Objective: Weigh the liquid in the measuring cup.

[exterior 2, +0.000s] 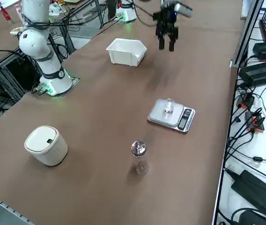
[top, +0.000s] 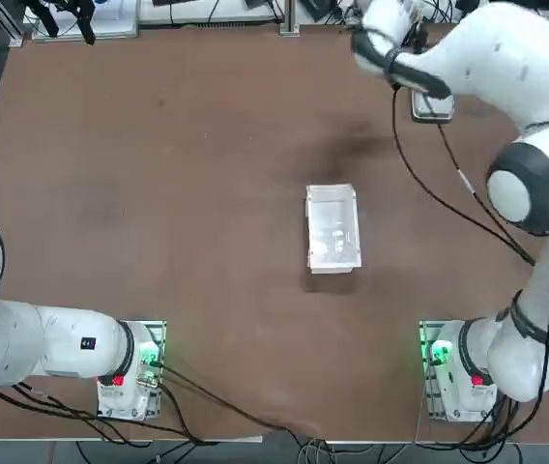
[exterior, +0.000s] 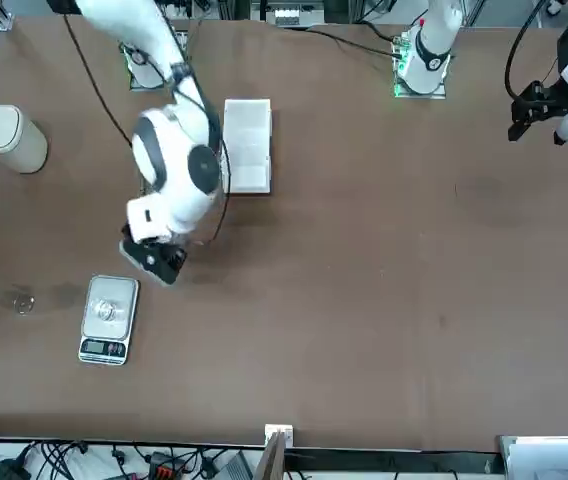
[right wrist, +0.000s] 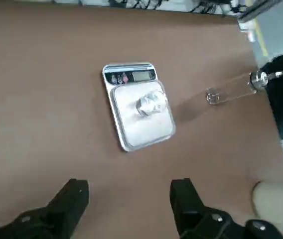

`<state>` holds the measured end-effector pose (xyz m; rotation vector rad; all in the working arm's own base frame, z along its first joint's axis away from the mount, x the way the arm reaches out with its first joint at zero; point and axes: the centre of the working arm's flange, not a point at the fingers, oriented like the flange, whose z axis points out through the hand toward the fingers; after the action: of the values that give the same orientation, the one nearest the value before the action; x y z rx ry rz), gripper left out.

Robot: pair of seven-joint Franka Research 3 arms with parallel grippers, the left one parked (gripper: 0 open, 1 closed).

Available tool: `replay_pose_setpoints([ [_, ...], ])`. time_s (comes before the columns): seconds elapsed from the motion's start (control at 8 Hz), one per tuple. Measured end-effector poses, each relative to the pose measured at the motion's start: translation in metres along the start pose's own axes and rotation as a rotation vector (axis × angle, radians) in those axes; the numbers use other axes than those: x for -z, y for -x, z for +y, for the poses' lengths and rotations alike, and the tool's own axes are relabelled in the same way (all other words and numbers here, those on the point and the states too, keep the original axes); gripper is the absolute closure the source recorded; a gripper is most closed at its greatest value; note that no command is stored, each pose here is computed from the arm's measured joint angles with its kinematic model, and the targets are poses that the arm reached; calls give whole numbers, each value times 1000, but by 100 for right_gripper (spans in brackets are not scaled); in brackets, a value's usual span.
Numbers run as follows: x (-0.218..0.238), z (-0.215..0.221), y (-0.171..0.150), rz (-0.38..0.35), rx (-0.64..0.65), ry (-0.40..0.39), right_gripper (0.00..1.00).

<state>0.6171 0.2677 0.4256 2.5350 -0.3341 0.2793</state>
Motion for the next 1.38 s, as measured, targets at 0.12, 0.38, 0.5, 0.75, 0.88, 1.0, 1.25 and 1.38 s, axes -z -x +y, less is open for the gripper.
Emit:
replay_pose_setpoints([
  [0.12, 14, 34, -9, -40, 84, -32, 0],
  [0.38, 23, 91, -24, -109, 236, -87, 0],
  [0.5, 23, 116, -32, -141, 287, -141, 0],
  [0.75, 19, 180, -47, -196, 361, -248, 0],
  [0.88, 18, 208, -52, -211, 369, -304, 0],
  [1.0, 20, 230, -54, -219, 371, -362, 0],
  [1.25, 20, 270, -55, -243, 360, -450, 0],
  [1.38, 22, 284, -53, -259, 348, -481, 0],
])
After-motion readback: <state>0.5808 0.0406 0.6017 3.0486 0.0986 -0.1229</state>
